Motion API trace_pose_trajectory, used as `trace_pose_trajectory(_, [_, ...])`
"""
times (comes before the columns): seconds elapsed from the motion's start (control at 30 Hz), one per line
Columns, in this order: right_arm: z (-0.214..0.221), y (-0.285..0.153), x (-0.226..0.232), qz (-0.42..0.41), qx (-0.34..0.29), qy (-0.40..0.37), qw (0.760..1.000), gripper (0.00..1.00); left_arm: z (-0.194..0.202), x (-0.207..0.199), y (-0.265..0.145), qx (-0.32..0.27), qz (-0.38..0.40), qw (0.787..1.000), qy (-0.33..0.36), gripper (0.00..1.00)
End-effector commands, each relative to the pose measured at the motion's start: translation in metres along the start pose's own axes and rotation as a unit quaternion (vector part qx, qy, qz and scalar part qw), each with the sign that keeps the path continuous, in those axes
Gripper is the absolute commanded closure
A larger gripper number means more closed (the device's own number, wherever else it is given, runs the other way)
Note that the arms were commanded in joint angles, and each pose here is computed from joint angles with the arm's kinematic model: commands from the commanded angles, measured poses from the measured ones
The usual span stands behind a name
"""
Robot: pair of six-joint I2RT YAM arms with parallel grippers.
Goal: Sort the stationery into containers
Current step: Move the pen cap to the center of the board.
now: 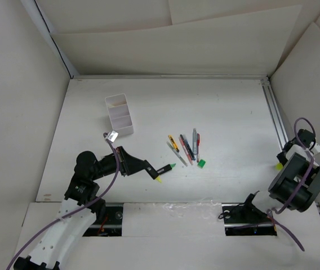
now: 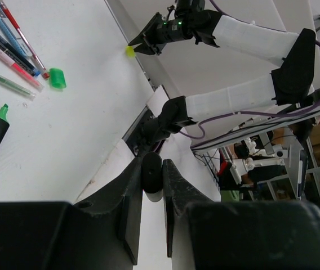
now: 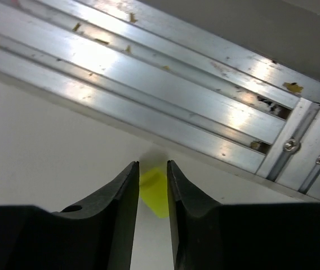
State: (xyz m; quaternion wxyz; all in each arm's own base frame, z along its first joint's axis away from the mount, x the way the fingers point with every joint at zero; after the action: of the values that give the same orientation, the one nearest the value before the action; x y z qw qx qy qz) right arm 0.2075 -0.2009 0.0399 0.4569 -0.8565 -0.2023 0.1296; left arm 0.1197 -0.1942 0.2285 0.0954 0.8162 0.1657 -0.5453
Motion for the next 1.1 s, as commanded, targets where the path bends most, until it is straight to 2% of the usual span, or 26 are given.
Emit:
trace_pose_trajectory(0.0, [-0.025, -0.016, 0.02, -0.032, -0.046, -0.018, 0.998, 0.73, -0.001, -0.008, -0.001, -0.002, 0.021, 1.0, 0.019, 1.0])
trace_pose_trajectory(0.13, [-0.026, -0.028, 0.031, -0.069, -0.05, -0.026, 0.996, 0.74, 0.0, -0.009, -0.002, -0.002, 0.021, 1.0, 0.019, 1.0])
trace_pose_trajectory(0.2, [-0.018, -0.037, 0.05, -0.115, -0.045, -0.038, 0.992, 0.74, 0.0, -0.005, -0.002, -0.005, 0.014, 1.0, 0.024, 1.0])
trace_pose_trajectory(0.33, [-0.013, -0.059, 0.082, -0.144, -0.062, -0.06, 0.986, 0.74, -0.002, -0.006, -0.002, -0.01, 0.01, 1.0, 0.028, 1.0])
trace_pose_trajectory(0.43, [-0.018, -0.065, 0.08, -0.106, -0.078, -0.069, 0.989, 0.69, -0.002, -0.01, -0.004, -0.008, 0.008, 0.999, 0.031, 1.0])
trace_pose_trajectory(0.47, [-0.019, -0.064, 0.068, -0.075, -0.083, -0.074, 0.991, 0.6, -0.002, -0.008, -0.004, -0.012, 0.002, 1.0, 0.028, 1.0])
trace_pose_trajectory(0.6, [-0.034, -0.068, 0.055, -0.05, -0.104, -0.068, 0.991, 0.38, -0.002, -0.009, -0.005, -0.014, 0.005, 0.999, 0.035, 1.0])
trace_pose_trajectory(0.8, [-0.019, -0.038, 0.058, -0.038, -0.041, -0.108, 0.993, 0.39, -0.002, -0.009, -0.005, -0.014, 0.005, 0.999, 0.031, 1.0])
trace_pose_trajectory(1.0, [-0.014, -0.025, 0.049, -0.013, -0.042, -0.11, 0.993, 0.35, -0.001, -0.006, -0.005, -0.012, 0.002, 1.0, 0.028, 1.0])
trace_pose_trajectory(1.07, [-0.009, -0.02, 0.043, -0.006, -0.032, -0.108, 0.994, 0.37, -0.002, -0.007, -0.005, -0.014, 0.005, 0.999, 0.031, 1.0])
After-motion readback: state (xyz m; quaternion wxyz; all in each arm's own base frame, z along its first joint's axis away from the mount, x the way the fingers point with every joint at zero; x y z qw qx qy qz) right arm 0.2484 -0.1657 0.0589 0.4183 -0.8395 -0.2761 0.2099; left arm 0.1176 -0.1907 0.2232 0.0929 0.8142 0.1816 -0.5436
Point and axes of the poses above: each gripper's point midway between its finger pads, its own y axis out along the fingers, its own x axis along the line the jaws close on, z = x × y, the point moved 2 cm from there along -y, back along the fingers, and after that the axes turned 8 degrees about -y, right-handed, at the moved point
